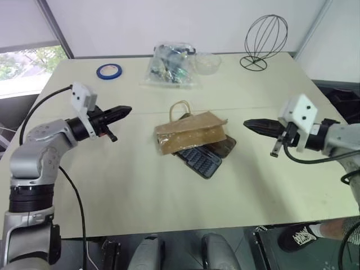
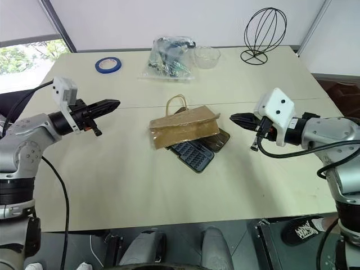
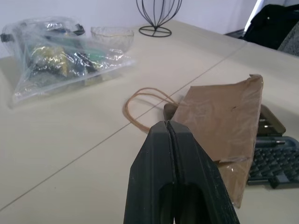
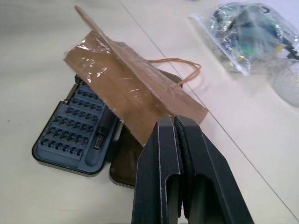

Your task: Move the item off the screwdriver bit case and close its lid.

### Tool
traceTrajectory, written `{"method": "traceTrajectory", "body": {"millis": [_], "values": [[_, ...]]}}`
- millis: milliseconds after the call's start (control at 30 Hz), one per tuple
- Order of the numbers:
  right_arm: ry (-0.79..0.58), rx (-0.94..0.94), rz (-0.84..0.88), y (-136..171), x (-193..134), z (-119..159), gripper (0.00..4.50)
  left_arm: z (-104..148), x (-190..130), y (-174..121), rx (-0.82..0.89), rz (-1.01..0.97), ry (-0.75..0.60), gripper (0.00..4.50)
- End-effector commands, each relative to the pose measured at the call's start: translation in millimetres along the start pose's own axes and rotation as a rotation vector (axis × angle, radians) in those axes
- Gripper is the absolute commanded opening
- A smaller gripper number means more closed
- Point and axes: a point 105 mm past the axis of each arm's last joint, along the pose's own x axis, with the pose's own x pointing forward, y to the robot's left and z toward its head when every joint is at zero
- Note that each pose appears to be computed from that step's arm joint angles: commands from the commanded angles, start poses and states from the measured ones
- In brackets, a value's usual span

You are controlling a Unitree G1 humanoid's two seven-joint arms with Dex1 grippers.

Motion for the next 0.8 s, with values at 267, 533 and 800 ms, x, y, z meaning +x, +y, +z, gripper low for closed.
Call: {"method": "traceTrajectory", "body": {"millis": [267, 533, 800], "values": [[-0.029, -0.017, -0.019, -2.1, -0.1, 5.3, 0.05, 6.5, -7.3, -8.6, 0.048, -0.007, 0.01, 0.0], [-0.02, -0.016, -0.011, -0.8, -0.7, 4.3, 0.05, 2.1, -8.3, -9.7, 0.037, -0.001, 0.019, 0.0], [-0.016, -0.016, -0.017, -1.5, -0.5, 3.3, 0.05, -1.2, -8.4, -8.8, 0.027, 0.017, 0.026, 0.0]]}}
